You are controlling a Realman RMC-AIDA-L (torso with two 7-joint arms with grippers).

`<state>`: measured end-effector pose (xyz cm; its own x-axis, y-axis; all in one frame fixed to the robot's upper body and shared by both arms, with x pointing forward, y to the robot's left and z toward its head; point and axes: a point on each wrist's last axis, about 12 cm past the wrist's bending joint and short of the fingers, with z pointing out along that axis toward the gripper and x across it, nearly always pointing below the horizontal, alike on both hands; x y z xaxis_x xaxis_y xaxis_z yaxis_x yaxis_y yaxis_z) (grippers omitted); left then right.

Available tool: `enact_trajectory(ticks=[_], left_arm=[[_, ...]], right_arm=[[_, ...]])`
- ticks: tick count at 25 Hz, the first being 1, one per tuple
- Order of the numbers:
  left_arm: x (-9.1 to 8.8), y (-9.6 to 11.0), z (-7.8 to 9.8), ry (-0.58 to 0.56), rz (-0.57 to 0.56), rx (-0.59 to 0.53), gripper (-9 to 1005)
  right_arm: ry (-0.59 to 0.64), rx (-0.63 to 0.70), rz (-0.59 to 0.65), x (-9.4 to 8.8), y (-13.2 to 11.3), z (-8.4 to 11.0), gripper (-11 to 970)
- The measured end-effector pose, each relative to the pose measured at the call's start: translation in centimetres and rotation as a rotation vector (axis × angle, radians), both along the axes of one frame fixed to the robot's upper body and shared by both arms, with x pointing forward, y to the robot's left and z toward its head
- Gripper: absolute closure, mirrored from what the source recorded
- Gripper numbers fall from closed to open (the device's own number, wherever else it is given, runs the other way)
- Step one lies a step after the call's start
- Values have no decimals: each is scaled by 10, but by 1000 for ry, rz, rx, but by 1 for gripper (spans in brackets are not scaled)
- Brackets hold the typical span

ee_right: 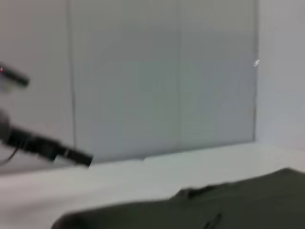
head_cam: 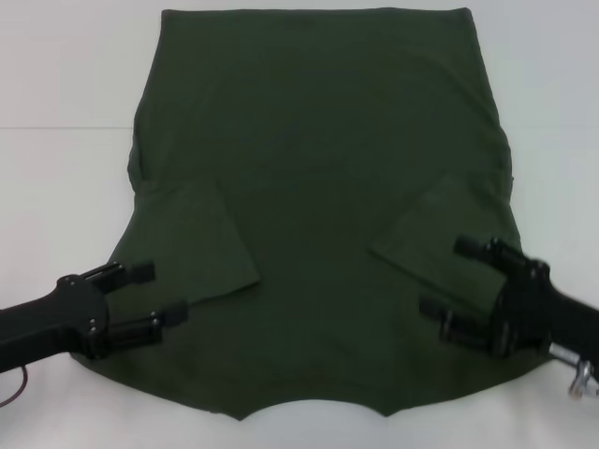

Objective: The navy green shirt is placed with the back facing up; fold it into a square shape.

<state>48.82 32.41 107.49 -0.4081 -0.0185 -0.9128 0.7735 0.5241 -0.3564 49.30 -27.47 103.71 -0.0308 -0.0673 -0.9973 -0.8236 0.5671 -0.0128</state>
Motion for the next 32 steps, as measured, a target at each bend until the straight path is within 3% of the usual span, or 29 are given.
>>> enact_trajectory(ticks=[4, 10, 14, 20, 26, 29, 32], left_arm=[[-9, 4, -6, -31, -11, 44, 83], [-15, 7, -19, -12, 42, 78, 84], [-14, 12, -19, 119, 84, 43, 84], [-9, 31, 0, 321, 75, -23, 84], [12, 59, 19, 611, 225, -80, 85], [20, 69, 21, 755, 311, -52, 85], [25, 71, 18, 817, 357, -1, 85]], right_arm=[[14, -128, 50, -5, -1, -12, 109], [20, -164, 48, -4, -3, -14, 16], [13, -187, 69, -2, -4, -12, 3], [25, -193, 106, 0, 0, -11, 4], [47, -191, 158, 2, 10, -11, 4], [51, -192, 179, 2, 14, -11, 5], [51, -192, 197, 2, 17, -11, 5]])
